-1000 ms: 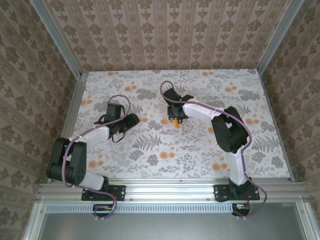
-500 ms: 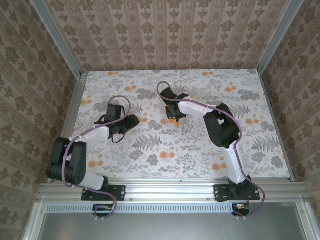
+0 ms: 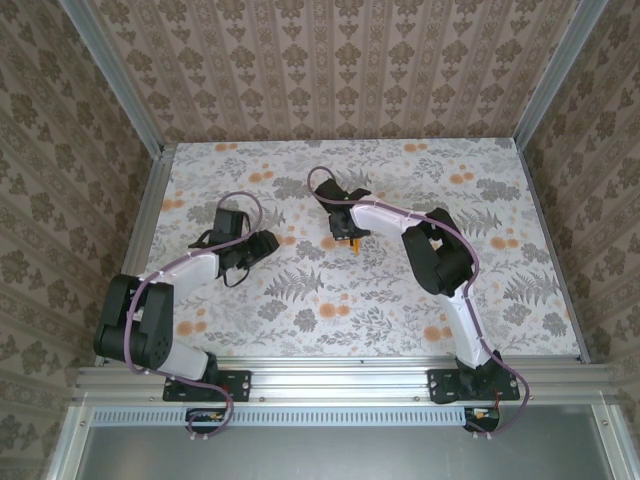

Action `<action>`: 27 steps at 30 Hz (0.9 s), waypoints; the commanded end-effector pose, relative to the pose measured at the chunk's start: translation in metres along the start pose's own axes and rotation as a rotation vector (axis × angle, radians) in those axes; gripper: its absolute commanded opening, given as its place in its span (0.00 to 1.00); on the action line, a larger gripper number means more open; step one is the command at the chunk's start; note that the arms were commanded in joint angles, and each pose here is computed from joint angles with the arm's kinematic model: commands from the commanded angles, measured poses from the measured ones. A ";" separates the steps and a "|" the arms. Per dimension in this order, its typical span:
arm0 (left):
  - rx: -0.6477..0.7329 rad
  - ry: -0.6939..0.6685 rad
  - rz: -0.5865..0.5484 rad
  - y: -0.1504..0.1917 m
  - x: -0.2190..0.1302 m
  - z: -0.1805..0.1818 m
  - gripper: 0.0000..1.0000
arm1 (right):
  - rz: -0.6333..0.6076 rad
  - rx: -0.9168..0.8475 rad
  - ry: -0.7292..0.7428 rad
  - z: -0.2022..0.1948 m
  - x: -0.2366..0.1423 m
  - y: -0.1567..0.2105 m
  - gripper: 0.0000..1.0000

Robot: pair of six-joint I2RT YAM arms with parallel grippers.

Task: Fold a paper plane with a square sheet of paper (pick it up from the middle)
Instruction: Move the paper plane to the center of the table, then reset both arms

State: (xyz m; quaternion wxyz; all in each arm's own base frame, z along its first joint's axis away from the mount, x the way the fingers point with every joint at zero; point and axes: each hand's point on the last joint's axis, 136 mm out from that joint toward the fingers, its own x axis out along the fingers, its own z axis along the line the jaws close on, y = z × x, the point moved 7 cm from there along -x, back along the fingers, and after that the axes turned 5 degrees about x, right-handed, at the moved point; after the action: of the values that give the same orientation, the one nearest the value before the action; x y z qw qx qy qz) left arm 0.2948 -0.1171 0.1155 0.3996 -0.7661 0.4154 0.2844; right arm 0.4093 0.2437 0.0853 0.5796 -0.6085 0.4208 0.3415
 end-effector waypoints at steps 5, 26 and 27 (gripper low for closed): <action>0.088 -0.110 -0.072 -0.025 -0.029 -0.008 0.61 | -0.131 0.015 -0.068 -0.009 -0.079 -0.033 0.42; 0.236 -0.484 -0.536 -0.092 -0.131 0.038 1.00 | -0.696 0.402 0.189 -0.242 -0.157 0.006 1.00; 0.230 -0.512 -0.557 -0.091 -0.132 0.045 1.00 | -0.697 0.420 0.212 -0.253 -0.149 0.015 1.00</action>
State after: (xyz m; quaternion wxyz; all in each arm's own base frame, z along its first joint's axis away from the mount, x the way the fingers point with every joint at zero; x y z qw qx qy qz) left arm 0.3096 -0.0130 0.2322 0.6053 -0.7289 0.1560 0.2792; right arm 0.3220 0.0337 0.2339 0.7191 -0.6157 0.3206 0.0325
